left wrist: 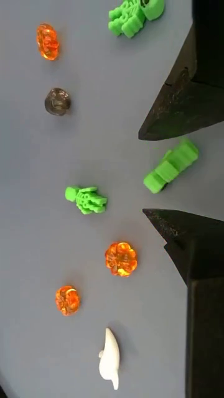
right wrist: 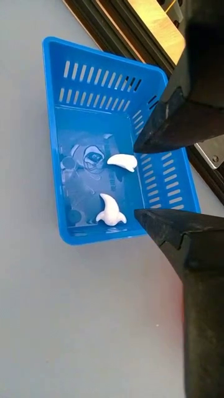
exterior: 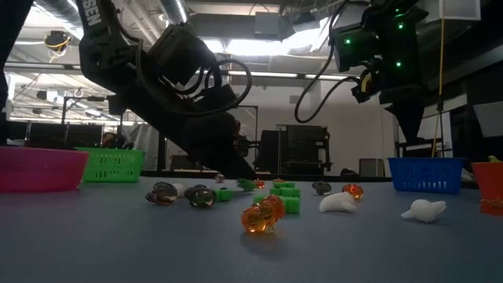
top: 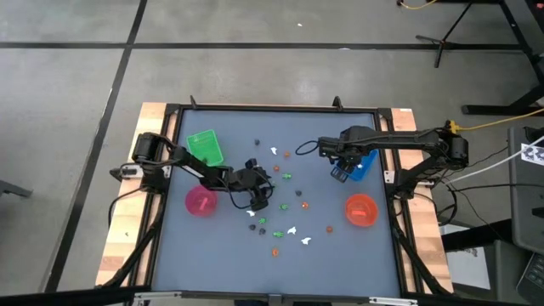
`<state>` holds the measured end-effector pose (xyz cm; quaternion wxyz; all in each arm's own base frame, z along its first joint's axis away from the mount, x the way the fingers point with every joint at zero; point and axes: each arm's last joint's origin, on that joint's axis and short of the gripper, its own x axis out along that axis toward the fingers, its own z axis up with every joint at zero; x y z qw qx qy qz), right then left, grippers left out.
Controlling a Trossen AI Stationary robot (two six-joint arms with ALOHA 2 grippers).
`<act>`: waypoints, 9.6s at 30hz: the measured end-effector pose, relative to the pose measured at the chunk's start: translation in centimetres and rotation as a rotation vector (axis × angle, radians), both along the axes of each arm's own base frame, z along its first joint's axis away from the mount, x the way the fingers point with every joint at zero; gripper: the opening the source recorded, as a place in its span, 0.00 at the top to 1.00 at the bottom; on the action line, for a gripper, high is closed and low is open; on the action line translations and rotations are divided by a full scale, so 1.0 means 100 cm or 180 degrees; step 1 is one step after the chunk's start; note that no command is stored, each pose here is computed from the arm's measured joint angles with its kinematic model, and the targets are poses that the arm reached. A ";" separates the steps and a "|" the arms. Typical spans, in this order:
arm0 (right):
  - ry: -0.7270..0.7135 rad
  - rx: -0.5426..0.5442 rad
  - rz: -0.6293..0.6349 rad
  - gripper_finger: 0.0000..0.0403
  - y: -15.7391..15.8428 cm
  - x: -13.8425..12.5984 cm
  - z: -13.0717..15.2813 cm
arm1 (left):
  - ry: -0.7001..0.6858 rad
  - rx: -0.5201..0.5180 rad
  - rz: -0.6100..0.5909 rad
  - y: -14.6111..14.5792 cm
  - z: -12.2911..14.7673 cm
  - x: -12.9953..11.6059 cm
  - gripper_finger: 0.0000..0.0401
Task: Sort Halloween decoration
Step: Put the small green skeleton toy into the transparent red bowl, then put the small orange pumpkin toy into the transparent orange bowl
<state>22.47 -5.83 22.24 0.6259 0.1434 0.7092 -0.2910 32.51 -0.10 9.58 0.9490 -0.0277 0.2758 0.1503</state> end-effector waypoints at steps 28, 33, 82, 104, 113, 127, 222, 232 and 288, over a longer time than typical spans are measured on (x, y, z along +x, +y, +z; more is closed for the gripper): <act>0.0000 0.0002 0.0000 0.62 0.000 0.000 0.000 | 0.0270 -0.0044 0.0160 0.001 -0.007 -0.006 0.58; -0.0002 0.0002 0.0000 0.62 0.000 0.000 0.000 | 0.0277 -0.0048 0.0145 0.001 -0.007 -0.006 0.64; -0.0004 0.0005 0.0000 0.62 0.000 0.000 0.000 | -0.0099 0.0072 -0.0056 -0.009 0.062 -0.020 0.91; -0.0060 -0.0010 0.0002 0.62 0.000 0.002 0.000 | 0.1657 -0.1285 -0.0405 -0.049 0.118 -0.151 0.91; -0.0070 -0.0015 0.0002 0.62 0.000 0.002 0.000 | 0.2222 -0.1323 -0.0079 -0.052 0.111 -0.169 0.91; -0.0078 -0.0017 0.0002 0.62 0.000 0.002 0.000 | 0.2188 -0.1251 -0.0020 -0.051 0.111 -0.168 0.72; -0.1567 -0.0305 0.1785 0.62 -0.056 0.146 -0.093 | 0.1586 -0.1104 0.0131 -0.052 0.116 -0.155 0.65; -0.1555 -0.0286 0.1788 0.68 -0.056 0.146 -0.094 | 0.1582 -0.1098 0.0136 -0.052 0.116 -0.155 0.65; -0.0767 0.1930 0.1427 0.77 0.091 0.061 0.006 | 0.0709 -0.0691 0.0206 -0.052 0.128 -0.136 0.65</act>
